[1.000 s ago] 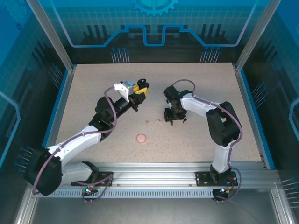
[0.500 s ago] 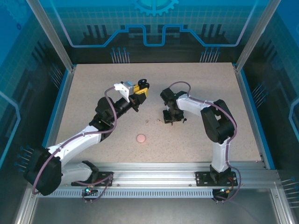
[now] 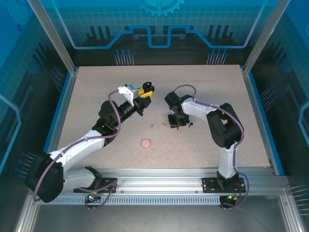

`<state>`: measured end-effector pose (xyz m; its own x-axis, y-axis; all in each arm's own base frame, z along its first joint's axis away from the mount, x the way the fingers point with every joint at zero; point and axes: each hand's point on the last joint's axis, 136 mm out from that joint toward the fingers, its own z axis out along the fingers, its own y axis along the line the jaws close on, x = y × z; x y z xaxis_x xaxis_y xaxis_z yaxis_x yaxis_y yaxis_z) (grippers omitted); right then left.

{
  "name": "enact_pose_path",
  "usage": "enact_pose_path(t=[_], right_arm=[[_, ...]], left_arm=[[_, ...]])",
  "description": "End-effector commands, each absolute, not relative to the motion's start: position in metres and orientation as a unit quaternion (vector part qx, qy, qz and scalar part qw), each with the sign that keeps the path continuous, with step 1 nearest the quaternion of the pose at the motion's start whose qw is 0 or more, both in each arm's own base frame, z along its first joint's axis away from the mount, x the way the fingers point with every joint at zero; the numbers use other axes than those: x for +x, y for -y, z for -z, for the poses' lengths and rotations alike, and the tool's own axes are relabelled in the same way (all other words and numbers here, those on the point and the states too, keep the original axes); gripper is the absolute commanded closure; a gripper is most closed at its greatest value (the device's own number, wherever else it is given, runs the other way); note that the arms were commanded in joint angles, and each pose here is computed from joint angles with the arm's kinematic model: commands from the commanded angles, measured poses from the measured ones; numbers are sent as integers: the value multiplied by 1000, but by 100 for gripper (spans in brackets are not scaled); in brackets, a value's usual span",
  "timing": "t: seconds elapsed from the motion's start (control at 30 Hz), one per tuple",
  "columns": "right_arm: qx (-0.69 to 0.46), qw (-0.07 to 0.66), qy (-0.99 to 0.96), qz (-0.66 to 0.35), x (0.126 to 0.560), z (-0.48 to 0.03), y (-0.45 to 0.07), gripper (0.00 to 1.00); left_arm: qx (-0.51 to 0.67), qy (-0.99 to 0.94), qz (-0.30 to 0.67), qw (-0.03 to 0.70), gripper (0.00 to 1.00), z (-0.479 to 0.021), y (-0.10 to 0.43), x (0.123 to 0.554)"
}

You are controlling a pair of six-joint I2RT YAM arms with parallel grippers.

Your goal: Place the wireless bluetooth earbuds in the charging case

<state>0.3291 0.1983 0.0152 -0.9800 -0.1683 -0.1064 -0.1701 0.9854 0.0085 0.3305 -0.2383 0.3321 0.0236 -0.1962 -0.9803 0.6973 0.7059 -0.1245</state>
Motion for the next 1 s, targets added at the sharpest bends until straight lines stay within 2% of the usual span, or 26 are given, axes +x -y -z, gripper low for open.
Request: enact_pose_path(t=[0.0, 0.2, 0.47, 0.6, 0.83, 0.97], right_arm=[[-93, 42, -995, 14, 324, -11, -195, 73], [-88, 64, -994, 3, 324, -30, -194, 79], [-75, 135, -988, -27, 327, -90, -190, 80], [-71, 214, -973, -55, 333, -155, -187, 81], [-84, 389, -907, -138, 334, -305, -187, 81], [-104, 454, -862, -199, 323, -372, -196, 80]], left_arm=[[204, -592, 327, 707, 100, -358, 238, 325], [206, -592, 326, 707, 100, -357, 239, 325], [221, -584, 327, 709, 100, -356, 243, 322], [246, -575, 322, 711, 100, -354, 250, 317], [296, -553, 313, 713, 100, -353, 270, 305], [314, -542, 315, 713, 100, -358, 283, 300]])
